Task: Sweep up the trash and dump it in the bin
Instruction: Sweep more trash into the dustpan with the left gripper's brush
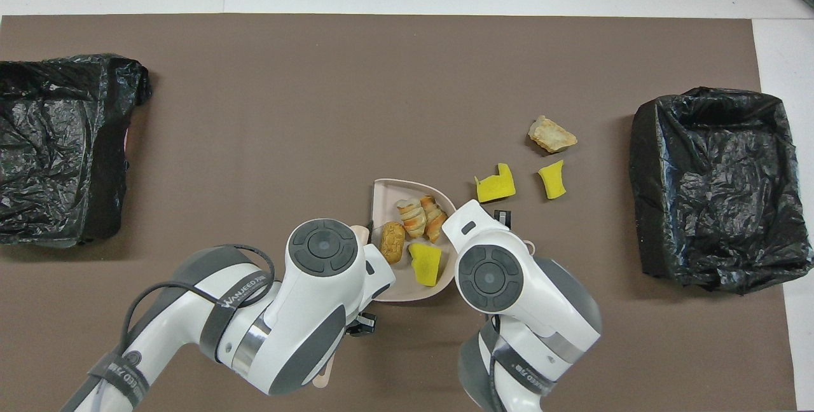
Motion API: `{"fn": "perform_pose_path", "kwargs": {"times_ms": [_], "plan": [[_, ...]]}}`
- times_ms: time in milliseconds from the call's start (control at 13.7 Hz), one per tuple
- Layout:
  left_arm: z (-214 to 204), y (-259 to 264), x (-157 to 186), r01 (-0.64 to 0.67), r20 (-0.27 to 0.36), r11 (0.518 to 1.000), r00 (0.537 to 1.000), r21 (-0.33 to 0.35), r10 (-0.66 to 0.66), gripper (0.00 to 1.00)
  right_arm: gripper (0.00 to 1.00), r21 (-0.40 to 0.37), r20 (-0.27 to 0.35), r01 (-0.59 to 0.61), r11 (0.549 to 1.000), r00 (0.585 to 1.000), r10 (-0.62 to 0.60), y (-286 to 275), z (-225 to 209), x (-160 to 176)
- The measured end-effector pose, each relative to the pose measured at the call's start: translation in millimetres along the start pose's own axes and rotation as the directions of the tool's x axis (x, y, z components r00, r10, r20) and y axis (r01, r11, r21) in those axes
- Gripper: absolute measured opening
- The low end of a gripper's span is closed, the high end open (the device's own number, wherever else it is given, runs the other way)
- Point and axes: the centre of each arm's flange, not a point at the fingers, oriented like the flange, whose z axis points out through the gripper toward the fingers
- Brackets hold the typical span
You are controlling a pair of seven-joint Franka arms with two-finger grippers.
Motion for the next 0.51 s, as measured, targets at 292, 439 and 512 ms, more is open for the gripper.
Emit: {"fn": "perform_pose_path", "kwargs": {"times_ms": [292, 439, 512], "plan": [[-13, 3, -8, 0.151, -0.033, 0.988, 0.988, 0.001, -0.151, 0.25, 0.32, 0.003, 0.011, -0.022, 1.000, 1.000, 0.022, 18, -7, -14], [-16, 8, -15, 0.210, -0.043, 0.978, 0.977, -0.001, -0.210, 0.25, 0.32, 0.039, 0.023, -0.003, 0.999, 1.000, 0.002, 31, -15, -31], [-16, 11, -18, 0.220, -0.045, 0.975, 0.974, 0.000, -0.220, 0.25, 0.32, 0.061, 0.016, 0.012, 0.998, 1.000, -0.013, 38, -21, -41]]}}
